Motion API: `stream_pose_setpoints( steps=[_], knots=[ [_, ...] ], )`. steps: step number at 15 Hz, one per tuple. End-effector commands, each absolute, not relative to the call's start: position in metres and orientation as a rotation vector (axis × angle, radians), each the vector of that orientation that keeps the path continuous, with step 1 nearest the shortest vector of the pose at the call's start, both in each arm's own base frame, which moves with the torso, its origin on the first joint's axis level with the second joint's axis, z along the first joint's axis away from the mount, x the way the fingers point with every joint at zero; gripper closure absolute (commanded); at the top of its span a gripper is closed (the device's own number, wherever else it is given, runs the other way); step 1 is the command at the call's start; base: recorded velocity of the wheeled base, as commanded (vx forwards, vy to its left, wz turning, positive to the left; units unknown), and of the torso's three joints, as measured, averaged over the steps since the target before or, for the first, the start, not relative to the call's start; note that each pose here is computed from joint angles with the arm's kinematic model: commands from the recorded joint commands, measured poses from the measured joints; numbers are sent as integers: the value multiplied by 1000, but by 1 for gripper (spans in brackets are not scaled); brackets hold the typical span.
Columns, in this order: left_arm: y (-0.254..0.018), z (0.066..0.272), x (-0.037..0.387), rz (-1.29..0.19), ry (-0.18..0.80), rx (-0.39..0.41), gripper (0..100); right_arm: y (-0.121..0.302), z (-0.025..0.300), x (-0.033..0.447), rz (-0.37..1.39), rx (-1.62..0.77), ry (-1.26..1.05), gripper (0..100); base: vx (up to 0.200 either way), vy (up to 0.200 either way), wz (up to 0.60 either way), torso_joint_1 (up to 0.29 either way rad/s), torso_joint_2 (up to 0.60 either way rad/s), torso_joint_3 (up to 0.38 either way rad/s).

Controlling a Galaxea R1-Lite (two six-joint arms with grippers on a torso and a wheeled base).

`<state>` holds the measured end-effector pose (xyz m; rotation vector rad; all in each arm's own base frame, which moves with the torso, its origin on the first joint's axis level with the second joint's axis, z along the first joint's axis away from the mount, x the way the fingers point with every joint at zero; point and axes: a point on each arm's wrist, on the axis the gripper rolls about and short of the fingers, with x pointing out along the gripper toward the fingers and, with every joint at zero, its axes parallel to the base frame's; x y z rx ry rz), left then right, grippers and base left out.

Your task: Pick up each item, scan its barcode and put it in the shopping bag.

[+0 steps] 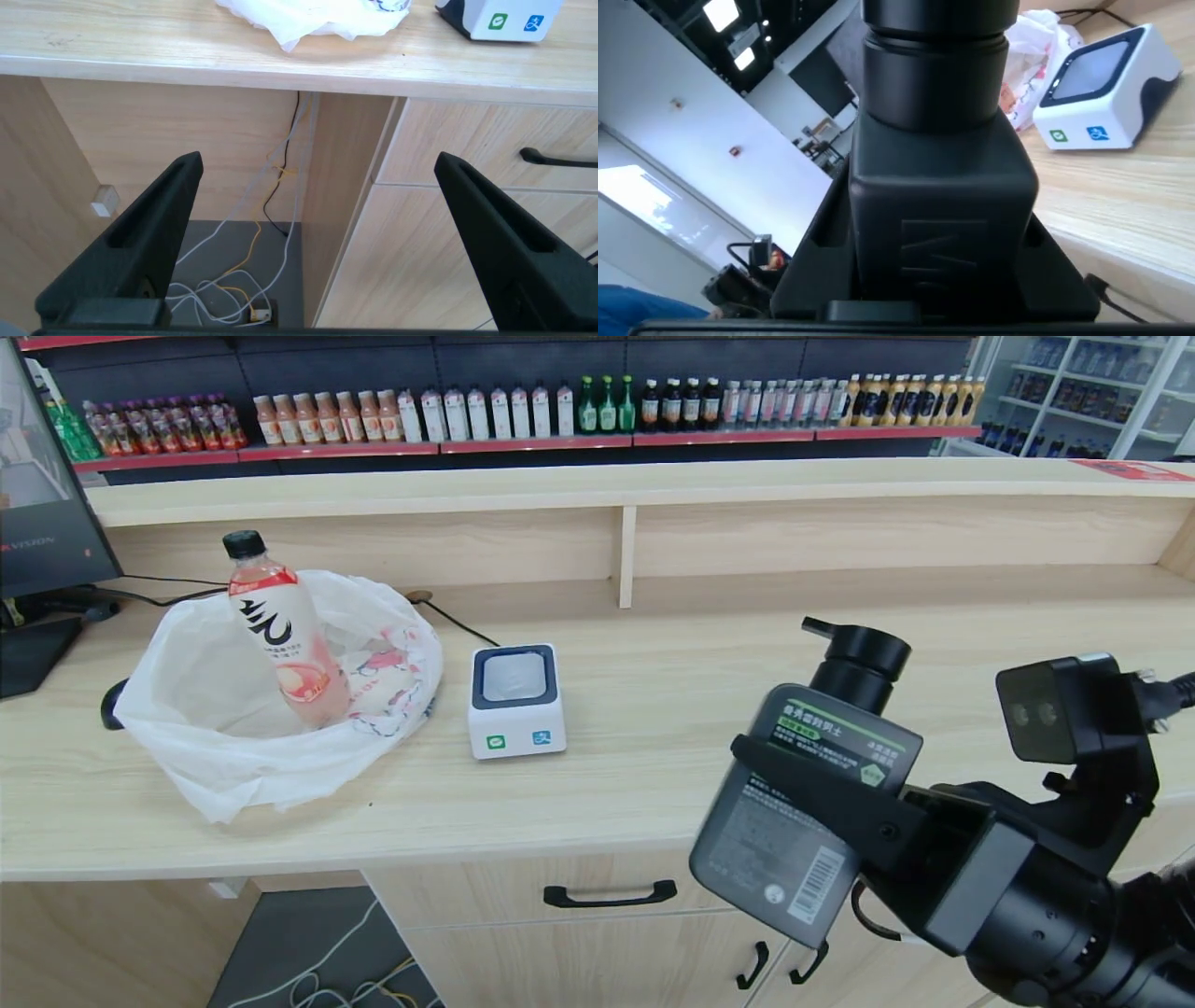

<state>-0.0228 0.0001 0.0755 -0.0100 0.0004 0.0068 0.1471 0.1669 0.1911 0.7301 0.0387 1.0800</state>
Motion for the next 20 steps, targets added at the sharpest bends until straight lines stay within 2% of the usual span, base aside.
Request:
stream_pose_setpoints(
  steps=[1,8,20],
  knots=[
    [0,75,-23,8,0,-11,0,179,193,151,1107,754,47,100,0,0,0,0,0,0],
    [0,75,-23,8,0,-11,0,199,210,165,1142,823,6,100,0,0,0,0,0,0],
    [0,75,-23,8,0,-11,0,205,214,161,1173,826,-3,100,0,0,0,0,0,0]
  ],
)
